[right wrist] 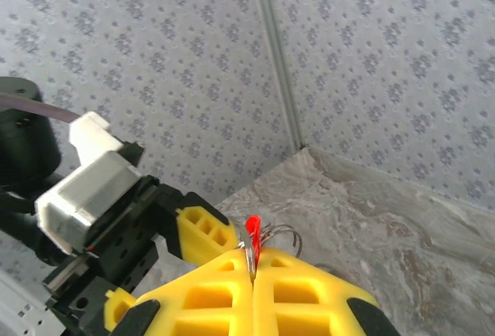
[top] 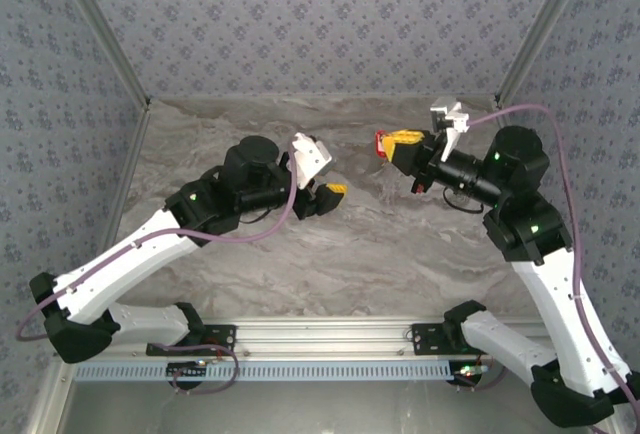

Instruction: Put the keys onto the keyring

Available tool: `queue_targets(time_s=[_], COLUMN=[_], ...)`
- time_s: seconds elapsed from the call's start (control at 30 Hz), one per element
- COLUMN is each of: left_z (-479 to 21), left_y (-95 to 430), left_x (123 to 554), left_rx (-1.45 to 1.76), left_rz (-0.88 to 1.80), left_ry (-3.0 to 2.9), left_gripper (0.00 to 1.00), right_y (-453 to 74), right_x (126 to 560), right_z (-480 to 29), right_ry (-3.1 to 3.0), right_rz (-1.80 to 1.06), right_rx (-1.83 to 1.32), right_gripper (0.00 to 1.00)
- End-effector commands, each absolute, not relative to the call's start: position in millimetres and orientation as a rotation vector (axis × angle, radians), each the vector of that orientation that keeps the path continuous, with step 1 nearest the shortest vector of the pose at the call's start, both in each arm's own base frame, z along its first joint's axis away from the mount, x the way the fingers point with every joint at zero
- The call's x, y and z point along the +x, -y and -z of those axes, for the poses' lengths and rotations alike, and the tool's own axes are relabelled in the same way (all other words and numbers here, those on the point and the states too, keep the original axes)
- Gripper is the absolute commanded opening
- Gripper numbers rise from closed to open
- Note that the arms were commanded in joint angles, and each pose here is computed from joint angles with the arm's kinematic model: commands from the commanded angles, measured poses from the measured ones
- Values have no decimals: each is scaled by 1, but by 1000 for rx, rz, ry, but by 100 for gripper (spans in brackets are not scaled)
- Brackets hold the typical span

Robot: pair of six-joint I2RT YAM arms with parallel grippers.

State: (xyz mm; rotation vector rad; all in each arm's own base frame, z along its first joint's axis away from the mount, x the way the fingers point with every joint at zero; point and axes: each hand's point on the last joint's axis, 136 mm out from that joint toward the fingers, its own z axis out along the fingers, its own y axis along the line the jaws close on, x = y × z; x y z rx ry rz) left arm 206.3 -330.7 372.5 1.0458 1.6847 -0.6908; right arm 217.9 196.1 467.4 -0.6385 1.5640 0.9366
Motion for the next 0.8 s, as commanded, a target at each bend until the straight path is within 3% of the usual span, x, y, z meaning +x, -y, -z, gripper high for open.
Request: queue_targets(time_s=[0.0,0.37,0.77], left_z=[-401,-449,-453], left_y=[328,300,328], left_x=[215,192,198], left_rx=[1027,1076,1271], left_rz=[649,829,846], left_ry=[-1607,-1449,-1413], left_gripper=[60,68,68], right_y=[-207,-214,-219], right_x=[199,192,180], right_z=[-474,-476,-481], right_ry=[-1537,-1529,-1481], right_rz=[-1021,-1130,-1197], right_rx=[-813,-908,-996], right_gripper=[0,0,0])
